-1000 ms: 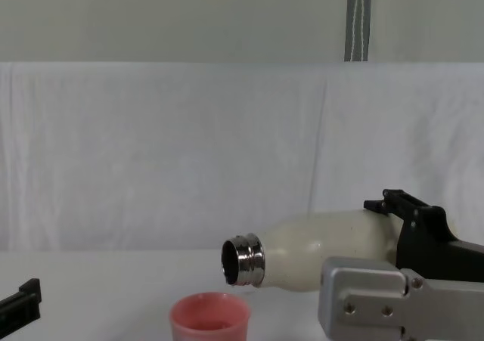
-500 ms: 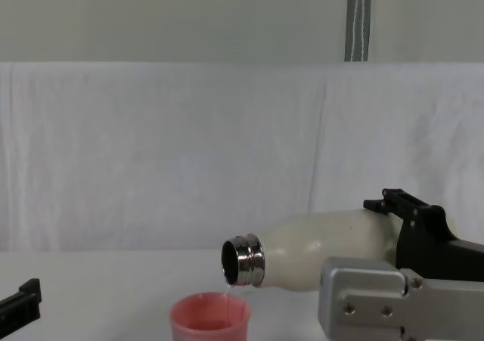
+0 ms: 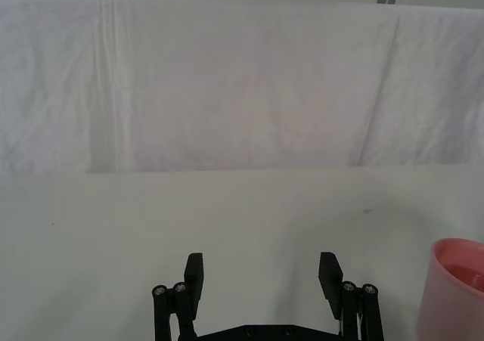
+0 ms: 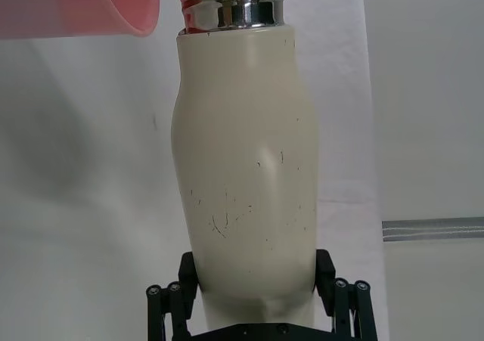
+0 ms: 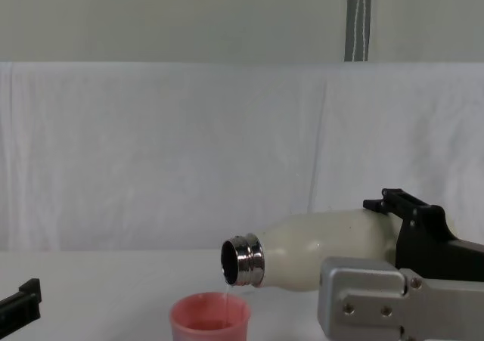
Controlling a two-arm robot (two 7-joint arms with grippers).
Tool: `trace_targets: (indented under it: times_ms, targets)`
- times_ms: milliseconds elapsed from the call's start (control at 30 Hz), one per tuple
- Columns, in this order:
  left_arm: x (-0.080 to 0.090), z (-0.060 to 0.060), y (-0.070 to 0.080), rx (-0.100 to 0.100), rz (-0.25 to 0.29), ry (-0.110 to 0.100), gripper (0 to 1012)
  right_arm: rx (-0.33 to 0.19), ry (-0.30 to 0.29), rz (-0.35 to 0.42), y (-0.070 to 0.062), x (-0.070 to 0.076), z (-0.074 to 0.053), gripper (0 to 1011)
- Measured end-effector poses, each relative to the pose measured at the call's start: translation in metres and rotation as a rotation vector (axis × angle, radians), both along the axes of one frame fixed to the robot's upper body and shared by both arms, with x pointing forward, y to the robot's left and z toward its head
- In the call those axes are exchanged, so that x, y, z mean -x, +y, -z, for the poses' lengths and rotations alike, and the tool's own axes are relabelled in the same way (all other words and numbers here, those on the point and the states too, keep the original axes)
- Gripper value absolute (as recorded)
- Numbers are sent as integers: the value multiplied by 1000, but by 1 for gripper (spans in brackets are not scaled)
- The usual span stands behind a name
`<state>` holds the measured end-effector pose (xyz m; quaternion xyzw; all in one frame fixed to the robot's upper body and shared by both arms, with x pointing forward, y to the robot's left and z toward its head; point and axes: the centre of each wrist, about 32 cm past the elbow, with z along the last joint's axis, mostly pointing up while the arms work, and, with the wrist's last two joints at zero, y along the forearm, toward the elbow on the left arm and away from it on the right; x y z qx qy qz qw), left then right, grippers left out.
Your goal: Grasp the thermos with one hand and pour water into the cup lid.
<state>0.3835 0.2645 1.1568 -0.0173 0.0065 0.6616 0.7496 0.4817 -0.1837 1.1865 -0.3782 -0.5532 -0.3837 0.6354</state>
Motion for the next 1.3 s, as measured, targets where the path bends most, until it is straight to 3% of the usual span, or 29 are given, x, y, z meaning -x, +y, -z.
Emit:
trace_targets:
  times_ms: [1300]
  targets:
    - [0,0,0,0,0,0,1001,3,1,1,0,1,2,960]
